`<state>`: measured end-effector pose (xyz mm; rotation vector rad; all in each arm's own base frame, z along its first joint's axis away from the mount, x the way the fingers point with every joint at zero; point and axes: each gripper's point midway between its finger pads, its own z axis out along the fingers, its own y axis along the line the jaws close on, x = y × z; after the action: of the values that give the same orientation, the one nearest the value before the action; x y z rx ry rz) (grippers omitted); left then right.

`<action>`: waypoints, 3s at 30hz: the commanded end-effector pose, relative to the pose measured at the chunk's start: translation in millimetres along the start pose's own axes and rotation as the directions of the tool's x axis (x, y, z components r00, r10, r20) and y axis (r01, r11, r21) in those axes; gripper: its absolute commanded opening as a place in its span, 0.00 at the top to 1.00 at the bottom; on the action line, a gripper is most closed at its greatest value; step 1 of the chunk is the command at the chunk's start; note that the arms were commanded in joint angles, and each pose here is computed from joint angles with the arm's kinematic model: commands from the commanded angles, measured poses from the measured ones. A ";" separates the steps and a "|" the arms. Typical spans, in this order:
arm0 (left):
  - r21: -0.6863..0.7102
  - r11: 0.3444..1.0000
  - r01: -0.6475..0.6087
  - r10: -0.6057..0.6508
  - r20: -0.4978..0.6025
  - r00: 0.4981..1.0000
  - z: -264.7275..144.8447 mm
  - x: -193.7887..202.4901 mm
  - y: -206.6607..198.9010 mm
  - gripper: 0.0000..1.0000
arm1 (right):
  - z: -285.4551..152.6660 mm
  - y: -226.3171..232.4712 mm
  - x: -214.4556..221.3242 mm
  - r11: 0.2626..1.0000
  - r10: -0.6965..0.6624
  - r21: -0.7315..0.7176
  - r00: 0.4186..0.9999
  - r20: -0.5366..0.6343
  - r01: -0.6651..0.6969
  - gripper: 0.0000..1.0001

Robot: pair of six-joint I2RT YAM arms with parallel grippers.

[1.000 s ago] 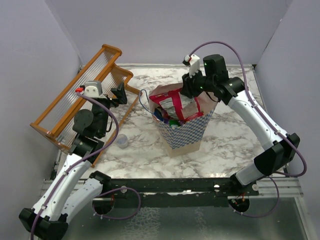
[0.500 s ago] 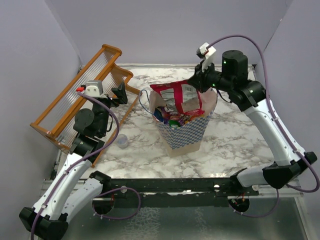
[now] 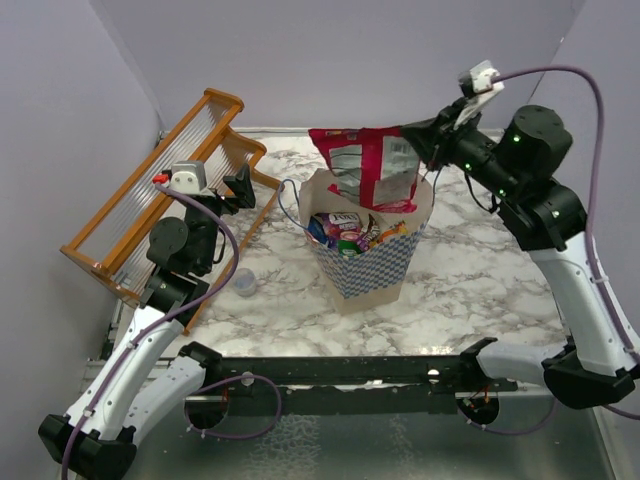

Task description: Take the snacks out of the paper bag

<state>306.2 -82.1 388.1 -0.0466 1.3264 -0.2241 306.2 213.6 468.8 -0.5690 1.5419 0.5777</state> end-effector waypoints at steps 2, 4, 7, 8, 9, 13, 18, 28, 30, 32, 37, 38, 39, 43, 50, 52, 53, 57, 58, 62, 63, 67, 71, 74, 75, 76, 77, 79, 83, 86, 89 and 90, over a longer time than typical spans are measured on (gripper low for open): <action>0.025 1.000 0.017 -0.017 0.015 1.000 -1.3 -5.5 -4.9 0.01 | -55.0 -25.5 -121.4 0.978 -0.046 0.208 0.930 0.365 -0.033 0.99; 0.026 1.000 0.017 -0.017 0.015 1.000 -1.4 -5.1 -5.1 0.01 | -63.2 -37.8 -135.8 0.958 -0.074 0.282 0.919 0.387 -0.042 0.99; 0.019 1.000 0.014 -0.014 0.015 1.000 -1.4 -5.0 -3.5 0.01 | -77.0 -52.7 -159.5 0.926 -0.129 0.376 0.898 0.421 -0.043 0.99; 0.018 1.000 0.013 -0.013 0.016 1.000 -1.3 -5.2 -3.5 0.01 | -82.3 -58.7 -166.8 0.910 -0.149 0.413 0.891 0.428 -0.046 0.99; 0.016 1.000 0.012 -0.013 0.015 1.000 -0.9 -4.8 -3.1 0.01 | -86.8 -65.0 -172.0 0.891 -0.168 0.451 0.888 0.428 -0.049 0.99; 0.010 1.000 0.009 -0.009 0.012 1.000 -0.9 -3.9 -1.9 0.01 | -107.4 -91.0 -183.7 0.793 -0.260 0.608 0.880 0.397 -0.040 0.99; 0.018 1.000 0.015 -0.015 0.014 1.000 -1.3 -5.1 -3.5 0.01 | -136.7 -124.7 -164.1 0.609 -0.309 0.792 0.911 0.274 -0.032 0.99; 0.032 0.999 0.021 -0.021 0.007 1.000 -0.7 -3.6 -7.6 0.01 | -192.9 -130.4 -93.1 0.504 -0.248 0.864 0.960 0.129 0.014 0.99; 0.033 0.999 0.022 -0.022 0.011 1.000 -1.4 -5.3 -7.3 0.01 | -193.7 -130.3 -71.6 0.506 -0.212 0.862 0.973 0.093 0.028 0.99; 0.029 0.999 0.023 -0.023 0.011 1.000 -1.4 -5.3 -6.8 0.01 | -196.3 -128.6 -57.5 0.515 -0.195 0.857 0.978 0.081 0.032 0.99; 0.053 0.998 0.033 -0.033 -0.003 0.999 0.5 -0.3 -12.0 0.01 | -181.2 -136.4 -2.3 0.486 -0.118 0.870 0.993 -0.023 0.078 0.99; 0.055 0.998 0.034 -0.034 -0.006 0.999 0.7 0.8 -12.9 0.01 | -173.3 -137.4 8.1 0.492 -0.106 0.867 0.994 -0.033 0.081 0.99; 0.053 0.998 0.034 -0.034 -0.005 0.999 0.8 0.6 -12.5 0.01 | -165.0 -139.9 18.2 0.490 -0.105 0.866 0.993 -0.051 0.096 0.99; 0.045 0.999 0.031 -0.031 -0.007 0.999 0.7 2.5 -10.8 0.01 | -132.0 -149.3 50.3 0.481 -0.084 0.868 0.992 -0.093 0.122 0.99; 0.041 0.999 0.018 -0.017 -0.026 1.000 3.6 12.6 -12.3 0.01 | -93.0 -169.7 104.4 0.500 0.015 0.862 0.994 -0.108 0.086 0.99; 0.044 0.999 0.016 -0.015 -0.031 0.999 4.2 14.7 -13.8 0.01 | -85.0 -170.2 119.7 0.531 0.043 0.845 0.994 -0.100 0.063 0.99; 0.046 0.999 0.017 -0.016 -0.034 0.999 4.9 16.4 -14.3 0.01 | -81.7 -170.7 126.3 0.540 0.055 0.840 0.994 -0.099 0.054 0.99; 0.060 0.998 0.023 -0.020 -0.043 0.999 5.9 19.5 -18.2 0.01 | -71.5 -181.6 155.6 0.556 0.110 0.830 0.987 -0.121 0.040 0.99; 0.061 0.998 0.023 -0.020 -0.045 0.999 5.9 20.0 -18.4 0.01 | -69.1 -186.4 161.4 0.564 0.128 0.825 0.985 -0.116 0.024 0.99; 0.062 0.998 0.023 -0.020 -0.048 0.999 5.9 21.4 -19.2 0.01 | -43.1 -197.5 181.0 0.684 0.250 0.717 0.966 -0.057 -0.135 0.99; 0.062 0.998 0.022 -0.019 -0.048 0.999 6.1 21.7 -19.5 0.01 | -33.9 -197.6 188.1 0.705 0.287 0.688 0.956 -0.057 -0.171 0.99; 0.065 0.998 0.022 -0.019 -0.049 0.999 6.0 21.5 -20.4 0.01 | -11.6 -216.2 236.2 0.682 0.418 0.693 0.902 -0.107 -0.234 0.99; 0.061 0.998 0.016 -0.013 -0.054 0.998 6.2 23.9 -20.1 0.01 | -23.5 -258.0 268.3 0.606 0.501 0.738 0.863 -0.066 -0.295 0.99; 0.060 0.998 0.013 -0.009 -0.060 0.998 7.4 26.4 -20.4 0.01 | -36.8 -291.1 280.0 0.542 0.519 0.792 0.853 -0.053 -0.280 0.99; 0.061 0.998 0.012 -0.008 -0.063 0.998 7.7 27.7 -20.8 0.01 | -40.5 -301.1 280.8 0.527 0.515 0.805 0.856 -0.048 -0.272 0.99; 0.063 0.998 0.011 -0.007 -0.066 0.998 8.1 28.6 -21.6 0.01 | -46.0 -311.3 283.3 0.506 0.521 0.820 0.853 -0.043 -0.267 0.99; 0.064 0.998 0.009 -0.004 -0.069 0.998 8.3 30.1 -21.9 0.01 | -51.2 -319.8 285.8 0.488 0.529 0.831 0.848 -0.038 -0.267 0.99; 0.063 0.998 0.007 -0.002 -0.069 0.998 8.6 29.9 -22.0 0.01 | -58.6 -329.7 287.1 0.471 0.534 0.841 0.845 -0.033 -0.266 0.99; 0.061 0.998 0.008 -0.003 -0.068 0.998 8.7 29.3 -21.7 0.01 | -75.1 -339.4 303.6 0.437 0.518 0.875 0.853 -0.056 -0.208 0.99; 0.074 0.997 0.014 -0.009 -0.075 0.997 9.0 31.7 -25.1 0.01 | -80.7 -339.9 326.2 0.420 0.549 0.886 0.832 -0.077 -0.195 0.99; 0.070 0.997 0.013 -0.006 -0.093 0.996 9.9 35.5 -27.0 0.01 | -87.3 -335.4 347.9 0.405 0.596 0.886 0.800 -0.067 -0.227 0.98; 0.060 0.998 0.013 -0.006 -0.103 0.995 10.0 36.8 -26.5 0.01 | -90.6 -334.6 353.3 0.398 0.610 0.884 0.790 -0.058 -0.243 0.95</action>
<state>319.7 -111.0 360.7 0.0097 1.4104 -0.2712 454.8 -94.0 143.8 0.5395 2.0901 -0.0244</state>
